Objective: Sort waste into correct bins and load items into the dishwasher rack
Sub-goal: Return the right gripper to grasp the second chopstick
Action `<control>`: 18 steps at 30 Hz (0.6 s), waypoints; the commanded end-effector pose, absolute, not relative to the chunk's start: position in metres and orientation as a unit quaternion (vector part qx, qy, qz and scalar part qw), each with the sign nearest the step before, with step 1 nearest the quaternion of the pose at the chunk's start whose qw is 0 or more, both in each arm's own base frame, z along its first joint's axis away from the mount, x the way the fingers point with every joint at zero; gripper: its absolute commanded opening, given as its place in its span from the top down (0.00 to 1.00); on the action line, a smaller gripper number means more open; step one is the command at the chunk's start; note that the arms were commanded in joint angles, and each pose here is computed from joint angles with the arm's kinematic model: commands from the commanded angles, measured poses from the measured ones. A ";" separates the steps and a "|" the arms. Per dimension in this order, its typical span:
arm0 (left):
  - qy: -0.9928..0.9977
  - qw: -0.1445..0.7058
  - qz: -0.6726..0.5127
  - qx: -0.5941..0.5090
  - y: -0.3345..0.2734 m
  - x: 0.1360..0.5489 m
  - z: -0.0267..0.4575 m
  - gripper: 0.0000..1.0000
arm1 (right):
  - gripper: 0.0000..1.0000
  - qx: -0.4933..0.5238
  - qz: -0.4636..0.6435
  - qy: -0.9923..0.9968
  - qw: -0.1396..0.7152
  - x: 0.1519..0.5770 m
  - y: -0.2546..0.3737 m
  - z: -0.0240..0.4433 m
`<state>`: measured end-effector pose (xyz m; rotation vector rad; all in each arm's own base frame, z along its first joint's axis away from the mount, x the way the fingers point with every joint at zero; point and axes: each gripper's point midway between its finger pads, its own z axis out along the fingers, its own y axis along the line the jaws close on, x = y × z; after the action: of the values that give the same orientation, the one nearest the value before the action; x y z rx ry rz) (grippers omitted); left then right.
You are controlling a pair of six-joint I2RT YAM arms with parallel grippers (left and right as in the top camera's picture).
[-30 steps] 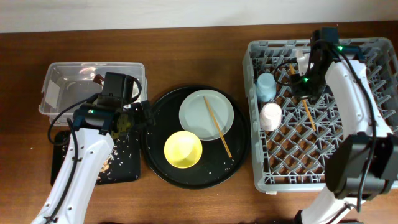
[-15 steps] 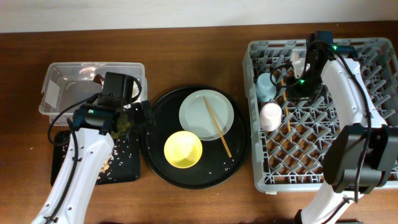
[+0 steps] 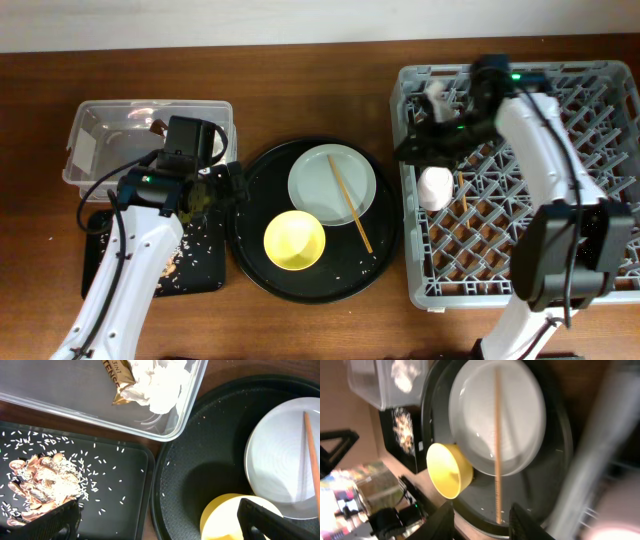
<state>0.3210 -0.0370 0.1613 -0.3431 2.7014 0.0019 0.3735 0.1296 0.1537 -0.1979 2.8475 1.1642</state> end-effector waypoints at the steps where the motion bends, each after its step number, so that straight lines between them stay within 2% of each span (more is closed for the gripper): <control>1: 0.967 0.225 0.002 -0.124 -0.034 0.323 0.172 0.01 | 0.65 -0.130 0.320 0.938 0.020 0.360 0.166 0.145; 9: 0.967 0.225 0.002 -0.124 -0.034 0.323 0.172 0.01 | 0.59 -0.159 0.071 0.983 0.055 0.358 0.187 0.113; 18: 0.967 0.225 0.002 -0.124 -0.034 0.323 0.172 0.01 | 0.59 -0.176 0.049 0.982 0.056 0.347 0.211 0.095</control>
<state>0.3210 -0.0370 0.1613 -0.3431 2.7014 0.0019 0.3452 0.2138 0.1079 -0.5921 2.9703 0.2233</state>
